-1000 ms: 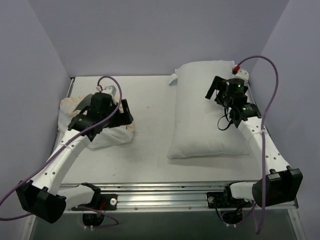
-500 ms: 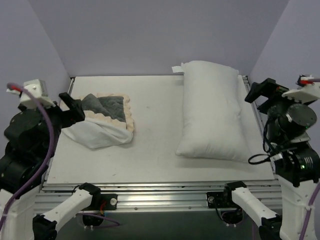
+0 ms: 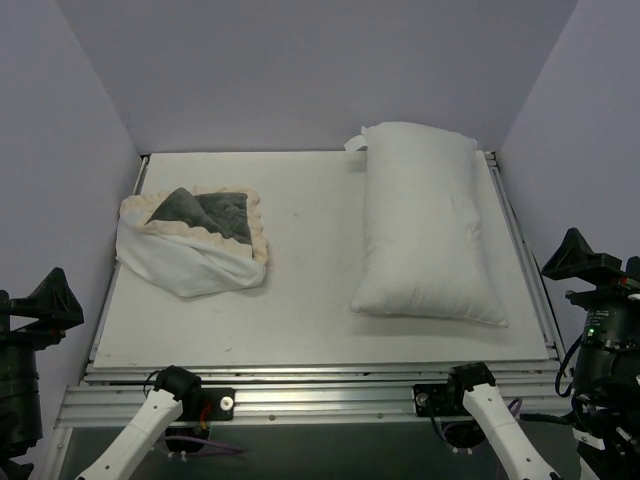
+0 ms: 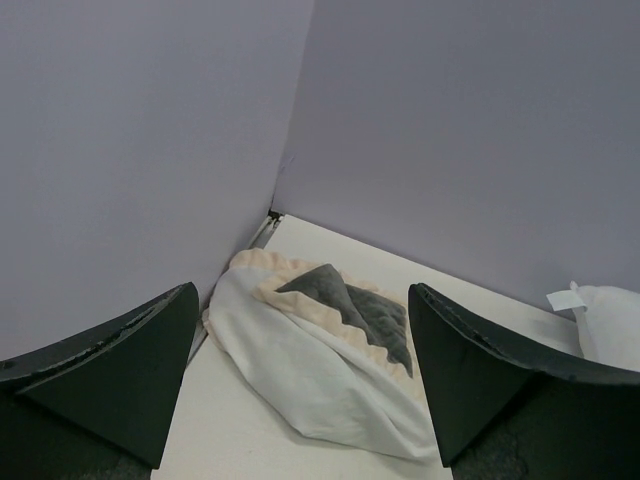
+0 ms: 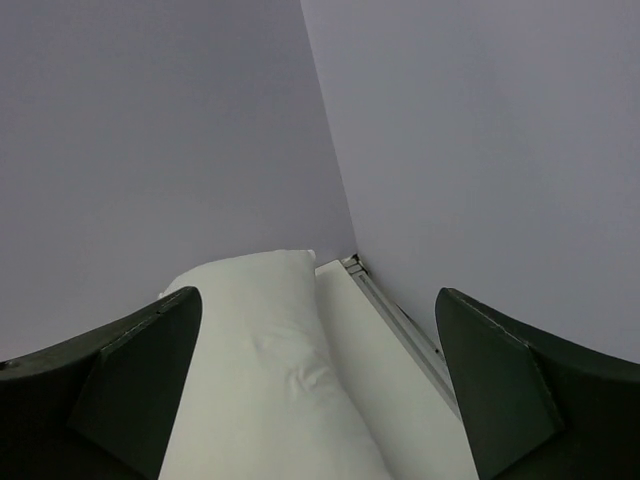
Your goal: Remove the pillowcase from the pillow
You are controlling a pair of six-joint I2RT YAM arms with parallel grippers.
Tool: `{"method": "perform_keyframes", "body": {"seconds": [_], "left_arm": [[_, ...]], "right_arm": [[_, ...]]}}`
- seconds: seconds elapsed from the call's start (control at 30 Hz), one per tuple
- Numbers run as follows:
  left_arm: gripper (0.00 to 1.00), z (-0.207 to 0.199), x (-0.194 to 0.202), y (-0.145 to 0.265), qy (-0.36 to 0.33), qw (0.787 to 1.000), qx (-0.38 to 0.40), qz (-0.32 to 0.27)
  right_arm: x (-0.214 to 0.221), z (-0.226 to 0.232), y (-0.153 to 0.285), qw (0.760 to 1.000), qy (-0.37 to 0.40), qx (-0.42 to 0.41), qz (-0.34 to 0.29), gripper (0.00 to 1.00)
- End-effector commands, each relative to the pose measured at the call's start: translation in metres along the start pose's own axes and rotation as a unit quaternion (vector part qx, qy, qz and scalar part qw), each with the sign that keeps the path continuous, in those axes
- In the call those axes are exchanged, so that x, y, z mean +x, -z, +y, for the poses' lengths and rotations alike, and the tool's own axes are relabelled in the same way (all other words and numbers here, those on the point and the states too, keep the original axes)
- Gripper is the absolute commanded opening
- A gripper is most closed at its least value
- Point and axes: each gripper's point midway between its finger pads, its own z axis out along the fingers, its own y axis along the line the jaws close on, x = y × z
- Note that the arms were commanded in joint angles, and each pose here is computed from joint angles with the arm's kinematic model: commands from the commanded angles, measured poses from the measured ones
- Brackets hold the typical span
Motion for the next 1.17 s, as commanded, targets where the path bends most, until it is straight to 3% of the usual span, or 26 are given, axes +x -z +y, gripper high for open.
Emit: {"method": "perform_keyframes", "body": {"seconds": [0.0,0.33,1.13], "left_arm": [[0.94,-0.007,0.014,-0.007,-0.032,0.999,0.011,0.01],[0.94,0.002,0.038,-0.01,-0.024,0.999,-0.018,0.024],[0.94,-0.01,0.056,-0.03,-0.038,0.998,-0.03,0.034]], "right_arm": [[0.006,-0.007,0.0,1.0,0.021,0.012,-0.001,0.97],[0.02,-0.013,0.0,0.999,0.027,0.023,0.004,0.96],[0.033,-0.011,-0.007,0.999,0.03,0.026,0.014,1.0]]}}
